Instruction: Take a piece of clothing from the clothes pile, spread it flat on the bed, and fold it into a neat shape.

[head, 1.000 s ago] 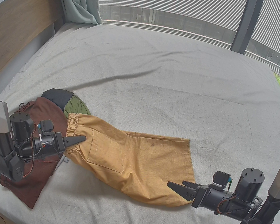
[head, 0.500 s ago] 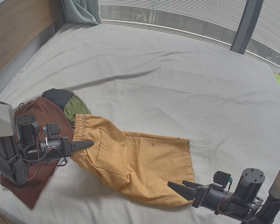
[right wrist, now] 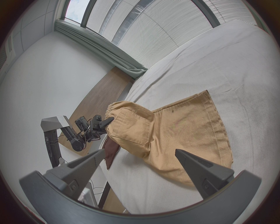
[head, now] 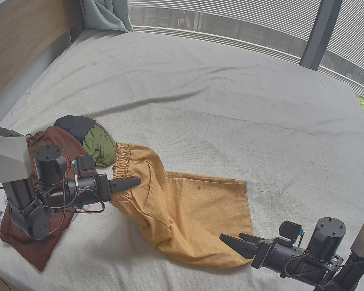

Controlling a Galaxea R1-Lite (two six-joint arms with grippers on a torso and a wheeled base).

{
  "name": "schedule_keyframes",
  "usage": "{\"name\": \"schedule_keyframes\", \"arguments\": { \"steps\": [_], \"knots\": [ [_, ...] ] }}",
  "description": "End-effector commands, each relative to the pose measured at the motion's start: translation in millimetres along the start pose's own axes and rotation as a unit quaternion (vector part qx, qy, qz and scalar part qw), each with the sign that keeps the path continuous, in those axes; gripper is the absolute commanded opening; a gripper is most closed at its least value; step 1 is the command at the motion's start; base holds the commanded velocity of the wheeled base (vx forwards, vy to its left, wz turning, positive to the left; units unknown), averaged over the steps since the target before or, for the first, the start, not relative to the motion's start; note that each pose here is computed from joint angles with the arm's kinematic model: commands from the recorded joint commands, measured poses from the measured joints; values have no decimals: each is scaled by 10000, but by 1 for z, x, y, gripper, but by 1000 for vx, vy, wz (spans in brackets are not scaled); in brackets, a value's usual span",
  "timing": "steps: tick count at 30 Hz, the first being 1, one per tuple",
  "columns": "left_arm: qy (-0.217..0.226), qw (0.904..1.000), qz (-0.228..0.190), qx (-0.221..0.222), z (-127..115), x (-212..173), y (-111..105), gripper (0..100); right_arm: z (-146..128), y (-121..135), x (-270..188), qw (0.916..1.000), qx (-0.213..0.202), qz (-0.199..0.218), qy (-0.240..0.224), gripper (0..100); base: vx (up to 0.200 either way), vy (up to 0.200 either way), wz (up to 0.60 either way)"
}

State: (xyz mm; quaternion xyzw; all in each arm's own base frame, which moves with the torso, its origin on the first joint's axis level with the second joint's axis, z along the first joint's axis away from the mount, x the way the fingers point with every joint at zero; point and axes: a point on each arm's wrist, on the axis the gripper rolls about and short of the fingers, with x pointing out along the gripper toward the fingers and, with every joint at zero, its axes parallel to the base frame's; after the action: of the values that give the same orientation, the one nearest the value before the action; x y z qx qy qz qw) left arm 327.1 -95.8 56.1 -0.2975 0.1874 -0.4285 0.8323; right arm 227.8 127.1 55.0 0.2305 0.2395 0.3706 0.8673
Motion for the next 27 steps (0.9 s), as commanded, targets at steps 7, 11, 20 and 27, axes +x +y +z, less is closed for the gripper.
{"name": "schedule_keyframes", "arguments": {
  "steps": [7,11,20,27],
  "knots": [
    [233,9994,-245,-6,-15,26,-2,0,4,1,-2,10000,-26,21,-84,100,0,0,0],
    [260,9992,-302,1,-21,40,-3,0,8,-1,-2,9999,-31,-8,-166,100,0,0,0],
    [177,9988,-459,-15,-25,65,-9,0,20,-6,-8,9990,-56,-79,-443,100,0,0,0],
    [206,9975,-615,-270,-27,75,-18,0,24,-7,-8,9987,-71,-61,-502,100,0,0,0]
  ]
}}
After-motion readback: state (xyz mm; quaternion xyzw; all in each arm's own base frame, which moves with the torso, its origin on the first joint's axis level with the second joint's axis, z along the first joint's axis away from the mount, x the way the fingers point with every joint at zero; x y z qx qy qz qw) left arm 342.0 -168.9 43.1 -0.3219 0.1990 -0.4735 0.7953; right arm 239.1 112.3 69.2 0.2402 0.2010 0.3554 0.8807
